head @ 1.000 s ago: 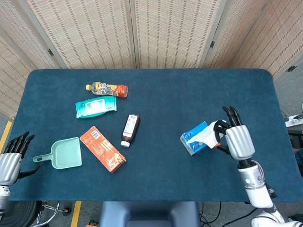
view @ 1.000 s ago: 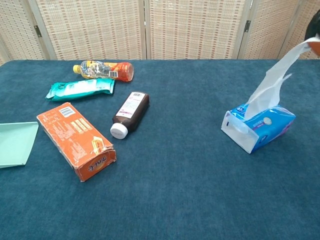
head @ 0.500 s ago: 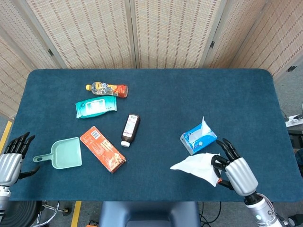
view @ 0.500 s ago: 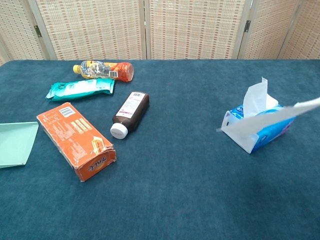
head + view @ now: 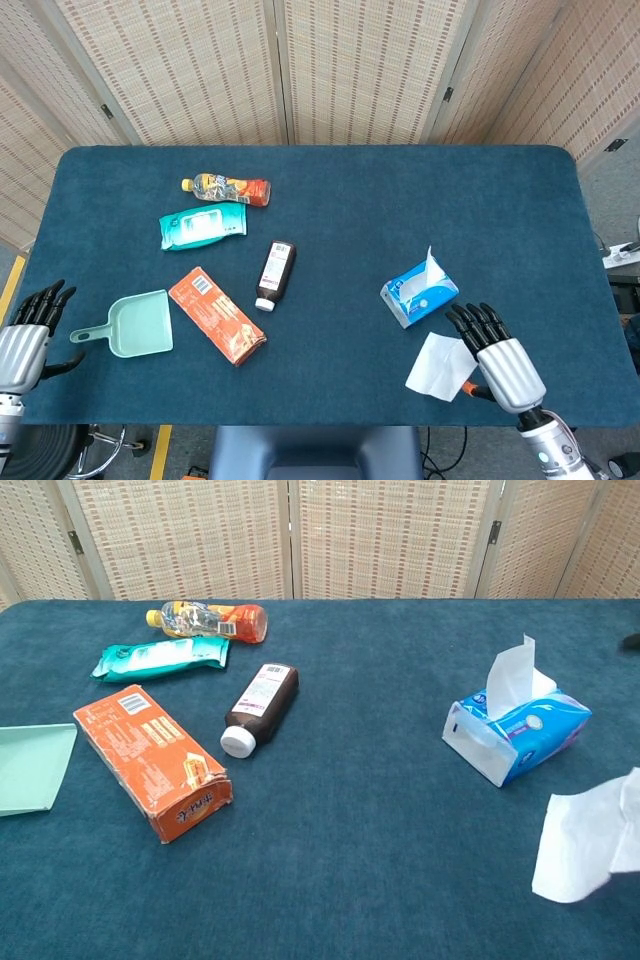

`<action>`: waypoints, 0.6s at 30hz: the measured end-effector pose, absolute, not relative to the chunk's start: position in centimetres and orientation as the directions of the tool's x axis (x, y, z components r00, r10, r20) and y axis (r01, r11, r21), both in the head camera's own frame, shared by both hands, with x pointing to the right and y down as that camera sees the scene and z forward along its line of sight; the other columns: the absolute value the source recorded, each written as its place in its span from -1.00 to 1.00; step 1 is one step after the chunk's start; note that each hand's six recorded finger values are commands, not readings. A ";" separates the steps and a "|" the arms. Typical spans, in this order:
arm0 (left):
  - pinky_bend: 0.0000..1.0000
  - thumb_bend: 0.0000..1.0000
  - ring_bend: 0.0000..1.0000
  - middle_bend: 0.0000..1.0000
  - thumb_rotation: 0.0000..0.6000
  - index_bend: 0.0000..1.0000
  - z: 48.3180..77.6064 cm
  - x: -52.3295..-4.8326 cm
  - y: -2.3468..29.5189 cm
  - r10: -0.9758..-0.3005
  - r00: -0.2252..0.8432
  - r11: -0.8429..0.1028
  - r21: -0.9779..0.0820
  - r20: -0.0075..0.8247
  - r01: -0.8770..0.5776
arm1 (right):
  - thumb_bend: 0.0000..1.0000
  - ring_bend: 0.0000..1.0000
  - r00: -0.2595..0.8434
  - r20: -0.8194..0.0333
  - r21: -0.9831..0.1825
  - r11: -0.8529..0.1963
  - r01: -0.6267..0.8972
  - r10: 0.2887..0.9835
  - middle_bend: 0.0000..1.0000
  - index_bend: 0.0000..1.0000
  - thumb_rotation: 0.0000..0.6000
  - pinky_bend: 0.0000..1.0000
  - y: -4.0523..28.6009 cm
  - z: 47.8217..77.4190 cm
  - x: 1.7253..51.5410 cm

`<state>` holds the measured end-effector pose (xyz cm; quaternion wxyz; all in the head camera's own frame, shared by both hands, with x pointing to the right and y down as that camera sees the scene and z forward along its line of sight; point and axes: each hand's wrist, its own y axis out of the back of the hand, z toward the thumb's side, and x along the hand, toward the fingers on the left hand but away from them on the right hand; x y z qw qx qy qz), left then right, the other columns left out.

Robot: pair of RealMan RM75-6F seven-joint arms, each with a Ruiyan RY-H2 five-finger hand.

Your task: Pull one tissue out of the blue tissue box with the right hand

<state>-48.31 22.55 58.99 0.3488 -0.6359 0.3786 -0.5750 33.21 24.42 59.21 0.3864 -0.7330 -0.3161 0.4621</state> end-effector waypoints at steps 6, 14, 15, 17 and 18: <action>-0.77 -0.48 -1.00 -1.00 1.00 -1.00 59.0 -48.3 22.5 -0.883 0.053 -0.470 -0.879 0.467 -0.078 | -0.91 -1.00 0.358 -0.413 -0.871 -0.478 0.111 0.837 -1.00 -1.00 1.00 -1.00 24.1 58.7 33.7; -0.77 -0.48 -1.00 -1.00 1.00 -1.00 59.0 -48.1 22.6 -0.884 0.059 -0.468 -0.880 0.464 -0.078 | -0.90 -1.00 0.304 -0.431 -0.874 -0.477 0.095 0.849 -1.00 -1.00 1.00 -1.00 23.7 58.9 34.9; -0.77 -0.48 -1.00 -1.00 1.00 -1.00 59.0 -48.0 22.6 -0.883 0.061 -0.468 -0.880 0.465 -0.077 | -0.90 -1.00 0.293 -0.434 -0.873 -0.478 0.095 0.852 -1.00 -1.00 1.00 -1.00 23.6 58.9 35.1; -0.77 -0.48 -1.00 -1.00 1.00 -1.00 59.1 -47.9 22.6 -0.883 0.065 -0.470 -0.880 0.466 -0.074 | -0.89 -1.00 0.270 -0.438 -0.874 -0.476 0.095 0.858 -1.00 -1.00 1.00 -1.00 23.5 59.0 35.4; -0.77 -0.48 -1.00 -1.00 1.00 -1.00 59.1 -47.8 22.6 -0.882 0.067 -0.470 -0.880 0.466 -0.072 | -0.88 -1.00 0.250 -0.440 -0.876 -0.473 0.092 0.862 -1.00 -1.00 1.00 -1.00 23.4 59.1 35.7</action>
